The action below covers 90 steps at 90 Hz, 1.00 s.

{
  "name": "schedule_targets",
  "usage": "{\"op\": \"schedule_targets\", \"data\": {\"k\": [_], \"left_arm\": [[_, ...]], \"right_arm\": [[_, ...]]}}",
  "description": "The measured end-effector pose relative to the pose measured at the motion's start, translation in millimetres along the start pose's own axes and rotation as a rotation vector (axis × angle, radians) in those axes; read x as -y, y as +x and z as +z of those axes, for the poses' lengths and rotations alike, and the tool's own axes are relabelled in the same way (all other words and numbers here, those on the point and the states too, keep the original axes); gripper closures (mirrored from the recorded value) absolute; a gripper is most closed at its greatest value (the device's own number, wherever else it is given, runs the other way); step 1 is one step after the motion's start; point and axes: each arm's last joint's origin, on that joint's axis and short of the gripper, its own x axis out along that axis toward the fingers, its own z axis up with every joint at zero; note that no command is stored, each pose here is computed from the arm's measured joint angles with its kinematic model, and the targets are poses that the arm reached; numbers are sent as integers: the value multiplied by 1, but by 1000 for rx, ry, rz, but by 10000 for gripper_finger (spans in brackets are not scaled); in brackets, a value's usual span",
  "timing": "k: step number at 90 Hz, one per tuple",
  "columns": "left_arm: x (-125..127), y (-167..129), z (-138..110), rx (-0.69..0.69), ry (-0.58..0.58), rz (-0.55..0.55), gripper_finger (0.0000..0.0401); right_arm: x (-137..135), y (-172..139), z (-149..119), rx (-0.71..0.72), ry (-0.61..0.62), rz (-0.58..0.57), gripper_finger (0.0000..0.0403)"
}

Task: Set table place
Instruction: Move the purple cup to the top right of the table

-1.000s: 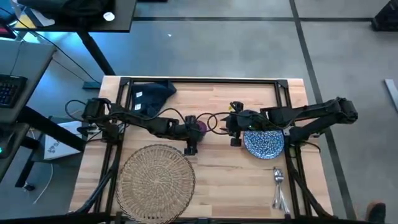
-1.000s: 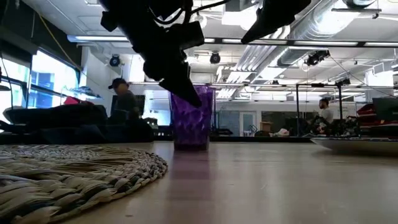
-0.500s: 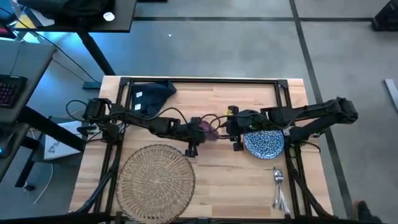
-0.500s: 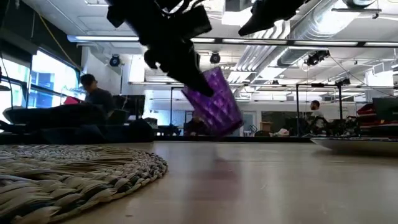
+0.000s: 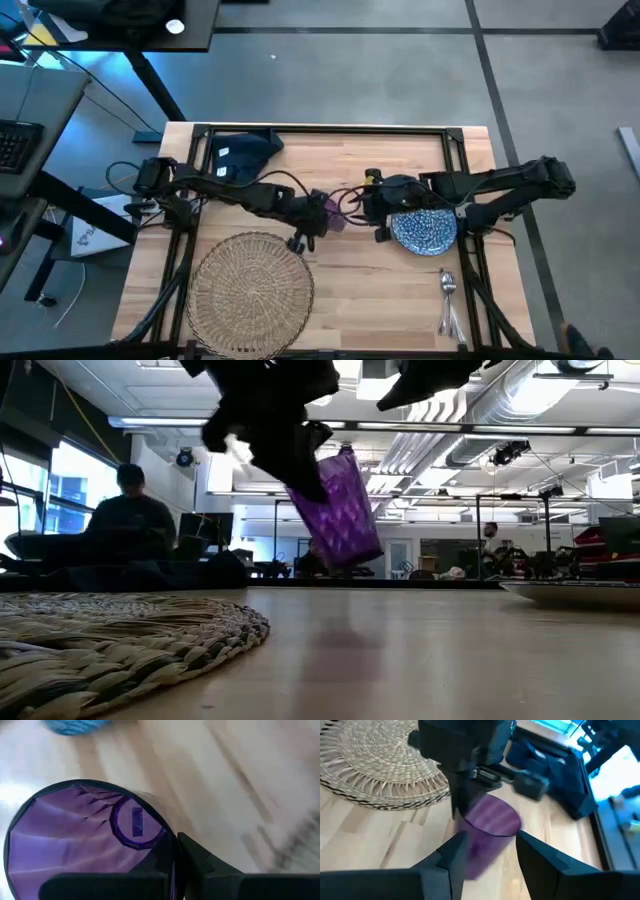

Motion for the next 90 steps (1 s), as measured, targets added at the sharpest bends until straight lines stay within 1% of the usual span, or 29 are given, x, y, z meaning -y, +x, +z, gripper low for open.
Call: {"op": "schedule_targets", "data": {"k": [12,21,32,36,42,47,53,56,60,67,81,90], "left_arm": [[-10,-16,9,63,48,-148,401],[-21,-29,14,121,66,-233,401],[-29,-43,16,99,48,-271,401],[-30,-47,16,102,58,-315,401],[-27,-54,17,137,103,-402,401],[-25,-58,19,186,138,-474,401],[-25,-61,24,270,188,-527,401],[-26,-62,25,317,212,-542,401],[-29,-63,26,377,238,-562,401],[-33,-61,28,459,258,-582,401],[-43,-51,25,468,197,-569,401],[-48,-48,26,486,188,-548,401]], "right_arm": [[1,12,-1,18,14,78,234],[1,18,-1,22,10,76,214],[4,14,0,43,15,65,193],[5,11,2,54,15,63,187],[6,6,5,97,16,70,177],[5,5,8,139,14,121,170],[6,6,11,188,15,215,165],[5,7,12,217,15,263,164],[5,9,14,249,13,297,163],[5,12,15,267,10,303,163],[4,12,16,268,2,310,163],[2,12,15,263,2,354,163]]}}
